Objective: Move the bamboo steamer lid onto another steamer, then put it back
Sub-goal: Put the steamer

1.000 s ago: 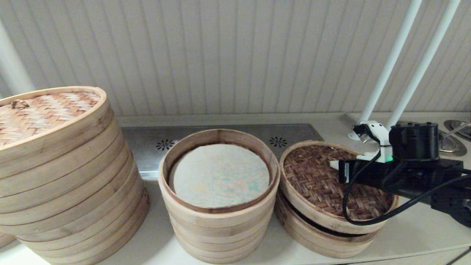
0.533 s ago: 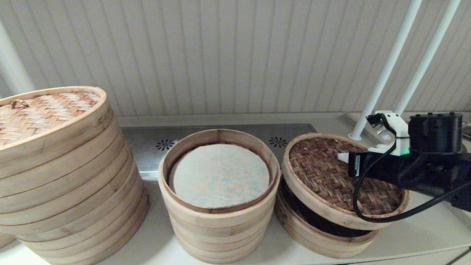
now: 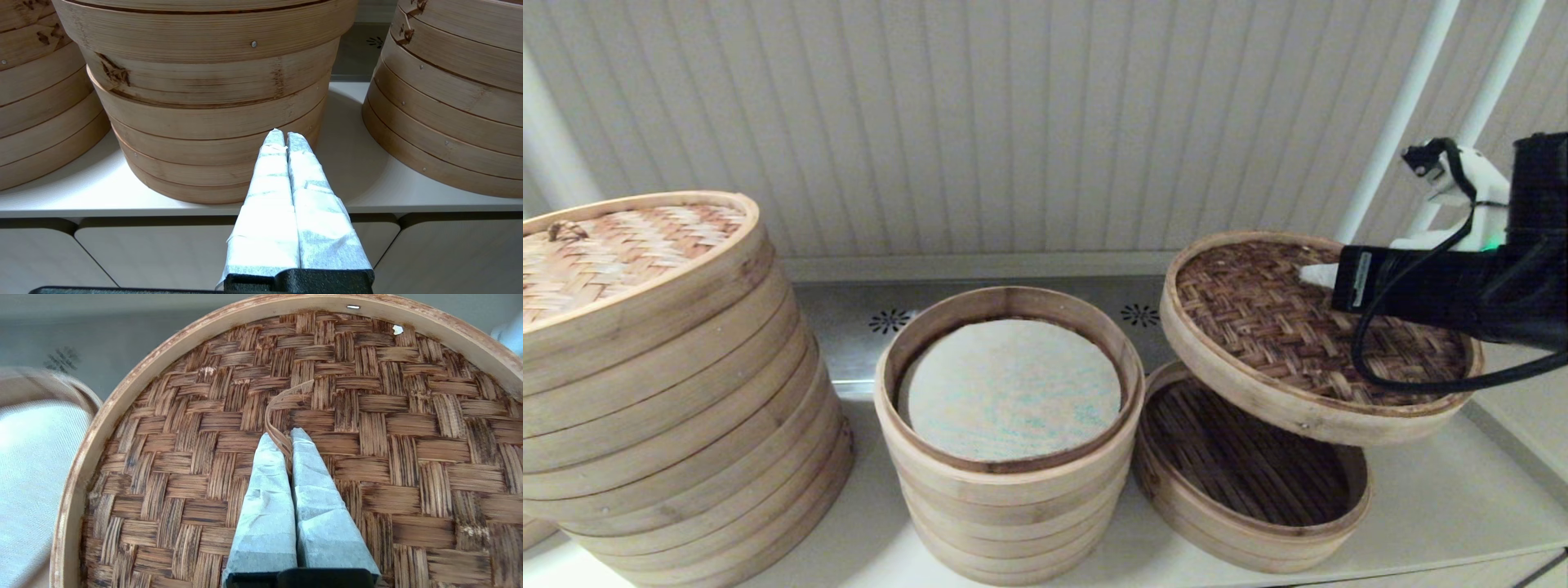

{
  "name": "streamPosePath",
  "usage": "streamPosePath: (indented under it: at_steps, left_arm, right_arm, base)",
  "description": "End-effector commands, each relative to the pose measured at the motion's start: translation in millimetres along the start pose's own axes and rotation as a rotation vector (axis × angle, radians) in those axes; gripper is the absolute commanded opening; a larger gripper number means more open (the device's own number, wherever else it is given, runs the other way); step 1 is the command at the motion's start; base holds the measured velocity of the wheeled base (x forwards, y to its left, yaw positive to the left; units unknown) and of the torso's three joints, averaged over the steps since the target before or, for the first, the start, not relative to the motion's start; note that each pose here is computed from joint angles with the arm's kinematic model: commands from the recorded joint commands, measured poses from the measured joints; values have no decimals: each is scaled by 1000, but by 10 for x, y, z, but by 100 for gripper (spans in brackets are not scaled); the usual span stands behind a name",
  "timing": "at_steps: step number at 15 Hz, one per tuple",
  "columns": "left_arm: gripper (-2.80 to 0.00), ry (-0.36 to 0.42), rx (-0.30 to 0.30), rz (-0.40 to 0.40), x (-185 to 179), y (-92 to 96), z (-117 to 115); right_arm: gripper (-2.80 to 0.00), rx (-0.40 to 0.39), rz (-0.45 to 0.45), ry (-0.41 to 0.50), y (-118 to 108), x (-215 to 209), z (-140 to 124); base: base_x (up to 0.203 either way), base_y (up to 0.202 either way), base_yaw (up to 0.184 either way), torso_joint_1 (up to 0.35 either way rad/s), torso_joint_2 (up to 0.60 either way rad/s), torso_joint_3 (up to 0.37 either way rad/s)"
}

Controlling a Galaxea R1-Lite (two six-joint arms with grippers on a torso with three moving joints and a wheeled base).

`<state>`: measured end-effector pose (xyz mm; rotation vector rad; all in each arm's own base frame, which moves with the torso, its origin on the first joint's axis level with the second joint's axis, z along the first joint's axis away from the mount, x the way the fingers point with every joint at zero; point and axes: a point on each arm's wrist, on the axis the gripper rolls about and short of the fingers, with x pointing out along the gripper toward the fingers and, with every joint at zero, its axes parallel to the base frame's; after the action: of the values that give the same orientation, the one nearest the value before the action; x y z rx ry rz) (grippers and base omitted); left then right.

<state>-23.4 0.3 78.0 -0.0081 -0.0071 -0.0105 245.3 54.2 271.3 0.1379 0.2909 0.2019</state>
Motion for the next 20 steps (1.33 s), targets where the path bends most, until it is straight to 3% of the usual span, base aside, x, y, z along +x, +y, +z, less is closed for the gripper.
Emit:
streamPosePath:
  at_steps: [1,10,20]
  left_arm:
    - [-280,0,-1,0,0,0,0]
    - [-280,0,-1,1,0,0,0]
    - [-280,0,0,1,0,0,0]
  right_arm:
    - [-280,-3,39,-50,116,-132,245]
    - [-280,-50,296,-43,924,-174,515]
    - [-280,-135,402,65,1760,324,208]
  base:
    - [0,0,0,0,0,0]
    - [0,0,0,0,0,0]
    - [0,0,0,0,0,0]
